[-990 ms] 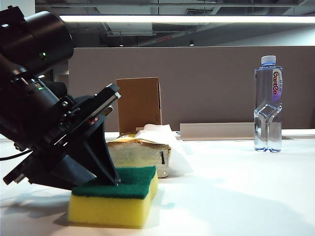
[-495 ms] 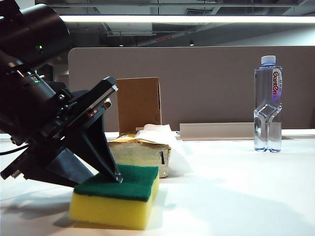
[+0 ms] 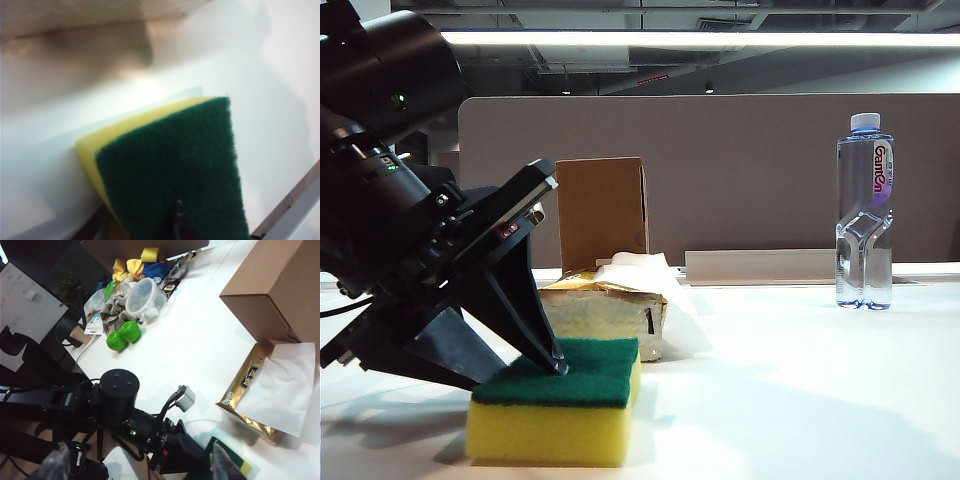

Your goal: Move the sponge from left to right to wipe the table, avoiding obstacles on the table, and finally reaching the bottle of mineral water.

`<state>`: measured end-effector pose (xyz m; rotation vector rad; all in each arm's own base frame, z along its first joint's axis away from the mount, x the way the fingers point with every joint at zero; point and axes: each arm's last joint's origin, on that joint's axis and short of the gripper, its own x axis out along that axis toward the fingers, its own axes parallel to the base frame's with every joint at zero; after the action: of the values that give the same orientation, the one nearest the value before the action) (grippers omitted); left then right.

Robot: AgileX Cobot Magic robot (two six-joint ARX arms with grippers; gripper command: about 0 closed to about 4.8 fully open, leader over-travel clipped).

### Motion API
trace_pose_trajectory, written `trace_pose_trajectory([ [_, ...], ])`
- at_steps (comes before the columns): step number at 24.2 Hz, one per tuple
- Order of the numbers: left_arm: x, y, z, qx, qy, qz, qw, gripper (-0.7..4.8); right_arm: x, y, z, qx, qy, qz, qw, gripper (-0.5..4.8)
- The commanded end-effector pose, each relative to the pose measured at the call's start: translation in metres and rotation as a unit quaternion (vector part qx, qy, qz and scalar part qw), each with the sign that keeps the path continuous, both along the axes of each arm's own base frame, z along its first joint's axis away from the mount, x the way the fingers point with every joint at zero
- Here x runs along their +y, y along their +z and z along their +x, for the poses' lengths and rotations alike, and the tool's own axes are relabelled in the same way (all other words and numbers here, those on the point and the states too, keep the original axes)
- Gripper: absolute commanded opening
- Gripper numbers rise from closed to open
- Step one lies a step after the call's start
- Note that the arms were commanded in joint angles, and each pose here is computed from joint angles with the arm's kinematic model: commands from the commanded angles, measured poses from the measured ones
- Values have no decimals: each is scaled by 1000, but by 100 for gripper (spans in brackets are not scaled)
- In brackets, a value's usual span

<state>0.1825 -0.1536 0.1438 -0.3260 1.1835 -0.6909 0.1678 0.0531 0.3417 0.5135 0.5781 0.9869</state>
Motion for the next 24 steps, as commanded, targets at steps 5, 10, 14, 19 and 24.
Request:
trace_pose_trajectory([
  [5,7,9,2,-19,23,5,1000,244,0,3,-1,-13,5,2,1000,364],
  [10,29,16,6,-28,46,20,998,244,0,3,-1,-13,5,2,1000,364],
  [14,48,22,8,-43,57,42,997,243,0,3,-1,-15,5,1,1000,364],
  [19,81,31,9,-61,99,71,991,243,0,3,-1,-16,4,0,1000,364],
  [24,93,54,2,-125,90,85,984,243,0,3,-1,-25,7,-4,1000,364],
])
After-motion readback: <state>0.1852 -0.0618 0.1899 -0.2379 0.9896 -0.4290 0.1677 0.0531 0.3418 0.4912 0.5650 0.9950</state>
